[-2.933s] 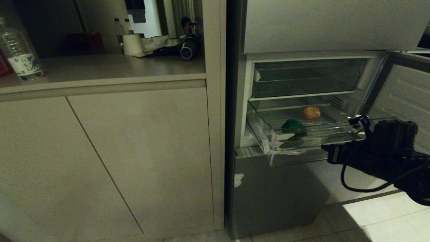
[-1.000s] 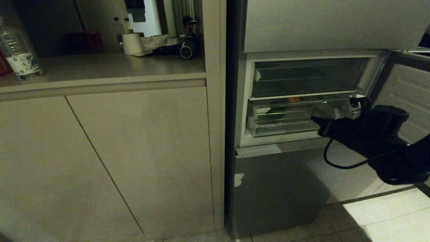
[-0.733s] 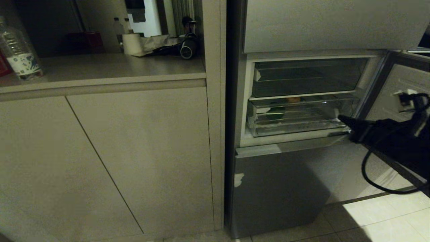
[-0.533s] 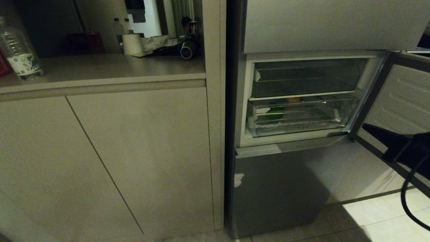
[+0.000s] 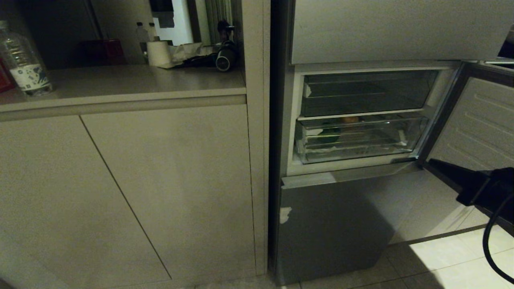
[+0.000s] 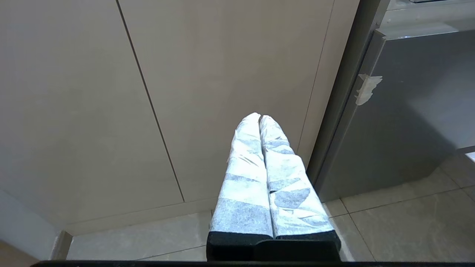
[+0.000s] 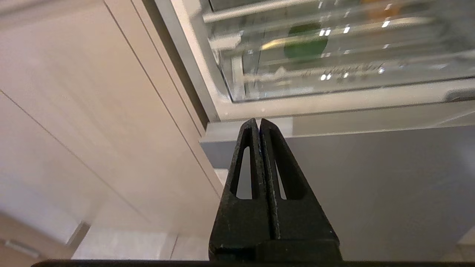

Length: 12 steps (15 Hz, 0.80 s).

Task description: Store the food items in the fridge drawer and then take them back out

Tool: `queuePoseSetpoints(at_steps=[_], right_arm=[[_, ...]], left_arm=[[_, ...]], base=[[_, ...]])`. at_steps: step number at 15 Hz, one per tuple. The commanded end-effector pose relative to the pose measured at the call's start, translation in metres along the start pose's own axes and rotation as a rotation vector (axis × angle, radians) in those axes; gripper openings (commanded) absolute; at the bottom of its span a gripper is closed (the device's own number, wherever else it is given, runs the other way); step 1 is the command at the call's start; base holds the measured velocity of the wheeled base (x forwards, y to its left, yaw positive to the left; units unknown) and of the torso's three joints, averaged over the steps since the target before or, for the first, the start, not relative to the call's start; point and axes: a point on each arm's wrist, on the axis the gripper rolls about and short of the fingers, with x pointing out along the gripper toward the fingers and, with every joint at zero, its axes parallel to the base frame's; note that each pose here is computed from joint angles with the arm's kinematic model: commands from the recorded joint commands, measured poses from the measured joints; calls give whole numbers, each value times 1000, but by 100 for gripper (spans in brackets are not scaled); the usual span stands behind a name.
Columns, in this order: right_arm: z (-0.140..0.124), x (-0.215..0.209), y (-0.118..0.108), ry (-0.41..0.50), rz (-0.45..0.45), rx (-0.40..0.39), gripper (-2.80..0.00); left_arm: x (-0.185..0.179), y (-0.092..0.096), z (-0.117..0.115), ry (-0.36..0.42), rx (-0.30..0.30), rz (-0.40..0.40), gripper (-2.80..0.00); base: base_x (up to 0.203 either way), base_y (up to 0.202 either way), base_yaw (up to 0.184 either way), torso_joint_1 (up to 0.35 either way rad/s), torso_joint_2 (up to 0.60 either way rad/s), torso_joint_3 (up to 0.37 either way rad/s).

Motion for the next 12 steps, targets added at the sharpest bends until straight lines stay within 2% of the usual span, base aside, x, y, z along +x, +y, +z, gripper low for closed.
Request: queuePoseSetpoints(at_steps=[1,3,6,12], right_arm=[[-24,37,-20,103,-13,15,-280],[-38,54,-30,91,-5,-23,-280],[-50,50,-31,49,3,-61,-280],[-58,53,-34,66,-2,-57,-280]], left_arm=[[0,0,0,2,0,-1,-280],[0,0,0,2,0,0,-280],[0,0,0,3,3,0,-280],[0,0,0,3,6,-2,-280]], base=[[0,0,0,0,0,0],[0,0,0,0,0,0],[0,0,0,0,0,0],[0,0,0,0,0,0]])
